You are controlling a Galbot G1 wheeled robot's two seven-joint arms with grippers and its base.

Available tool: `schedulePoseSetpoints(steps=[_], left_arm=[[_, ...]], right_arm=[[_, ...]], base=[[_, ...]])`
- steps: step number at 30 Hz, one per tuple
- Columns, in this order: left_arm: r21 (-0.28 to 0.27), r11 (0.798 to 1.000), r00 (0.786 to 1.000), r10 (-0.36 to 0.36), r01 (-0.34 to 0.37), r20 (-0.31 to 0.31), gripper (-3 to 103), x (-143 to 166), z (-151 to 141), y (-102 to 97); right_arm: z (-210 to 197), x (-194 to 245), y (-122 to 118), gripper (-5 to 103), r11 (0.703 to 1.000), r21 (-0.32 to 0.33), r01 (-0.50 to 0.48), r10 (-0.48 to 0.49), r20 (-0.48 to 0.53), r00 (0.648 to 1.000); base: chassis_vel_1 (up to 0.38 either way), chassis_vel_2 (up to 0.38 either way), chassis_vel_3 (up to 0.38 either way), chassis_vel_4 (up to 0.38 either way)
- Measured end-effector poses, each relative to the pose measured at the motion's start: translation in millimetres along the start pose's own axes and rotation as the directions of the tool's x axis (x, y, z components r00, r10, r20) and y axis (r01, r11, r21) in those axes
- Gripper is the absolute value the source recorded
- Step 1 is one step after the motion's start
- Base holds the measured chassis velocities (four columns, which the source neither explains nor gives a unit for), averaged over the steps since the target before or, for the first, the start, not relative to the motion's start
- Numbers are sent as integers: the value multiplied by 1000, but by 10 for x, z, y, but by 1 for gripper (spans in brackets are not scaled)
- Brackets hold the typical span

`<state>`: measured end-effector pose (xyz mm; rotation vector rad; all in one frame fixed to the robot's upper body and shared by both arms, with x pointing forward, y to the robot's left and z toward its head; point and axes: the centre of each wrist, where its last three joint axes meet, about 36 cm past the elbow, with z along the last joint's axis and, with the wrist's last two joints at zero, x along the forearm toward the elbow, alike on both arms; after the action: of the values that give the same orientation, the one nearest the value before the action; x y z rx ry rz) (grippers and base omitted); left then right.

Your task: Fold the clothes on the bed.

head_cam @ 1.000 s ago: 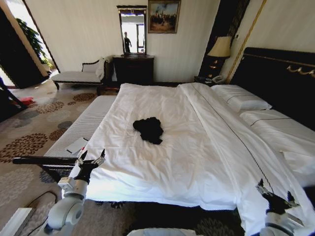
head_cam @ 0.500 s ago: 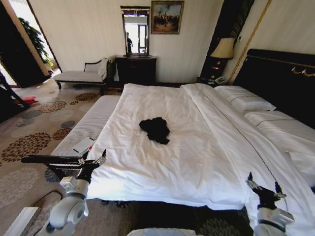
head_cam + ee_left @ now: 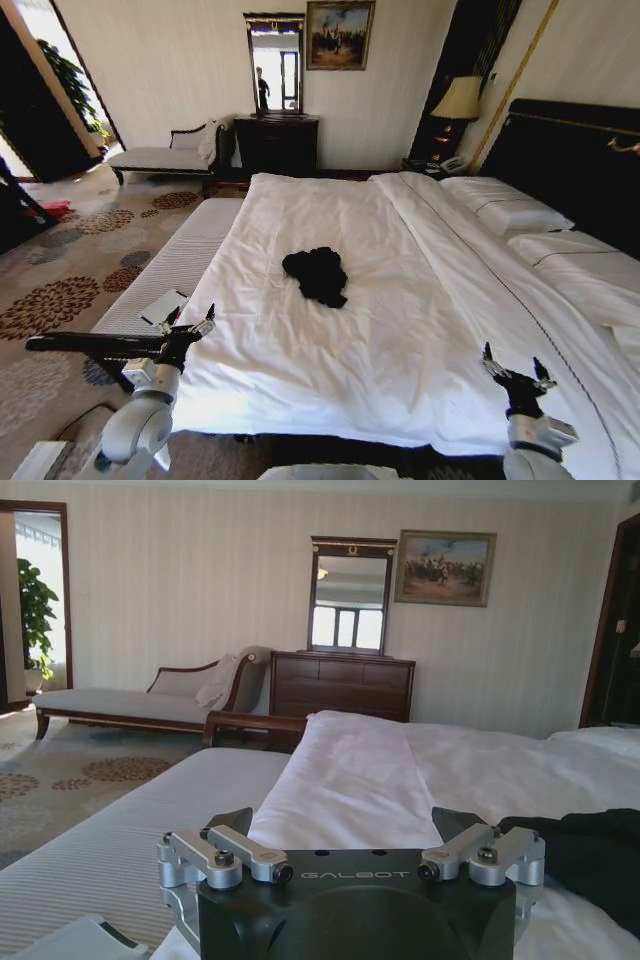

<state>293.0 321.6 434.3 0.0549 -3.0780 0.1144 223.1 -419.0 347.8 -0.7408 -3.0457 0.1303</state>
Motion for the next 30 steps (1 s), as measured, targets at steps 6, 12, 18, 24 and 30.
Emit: schedulePoseSetpoints(steps=[6,12,18,24,30], left_arm=[[-2,1000,1000,3,-3,-2,100,-22,-1,-2],[-14,1000,1000,12,-12,-7,100,-110,-35,5],[0,1000,999,29,-29,-22,100,-325,-123,10],[0,998,996,68,-68,-58,100,-683,-167,-7],[-16,995,993,97,-99,-74,100,-943,-208,18]], right_arm=[[-47,-19,44,100,1000,5,10,-10,6,1000],[-262,-80,165,100,997,16,80,-80,30,996],[-657,-295,345,100,983,11,182,-182,63,981],[-1125,-620,546,100,948,6,318,-317,70,946],[-1318,-887,767,100,918,-18,395,-394,55,917]], base=[[-49,49,38,-47],[18,-25,-21,15],[0,0,0,0],[0,0,0,0],[0,0,0,0]])
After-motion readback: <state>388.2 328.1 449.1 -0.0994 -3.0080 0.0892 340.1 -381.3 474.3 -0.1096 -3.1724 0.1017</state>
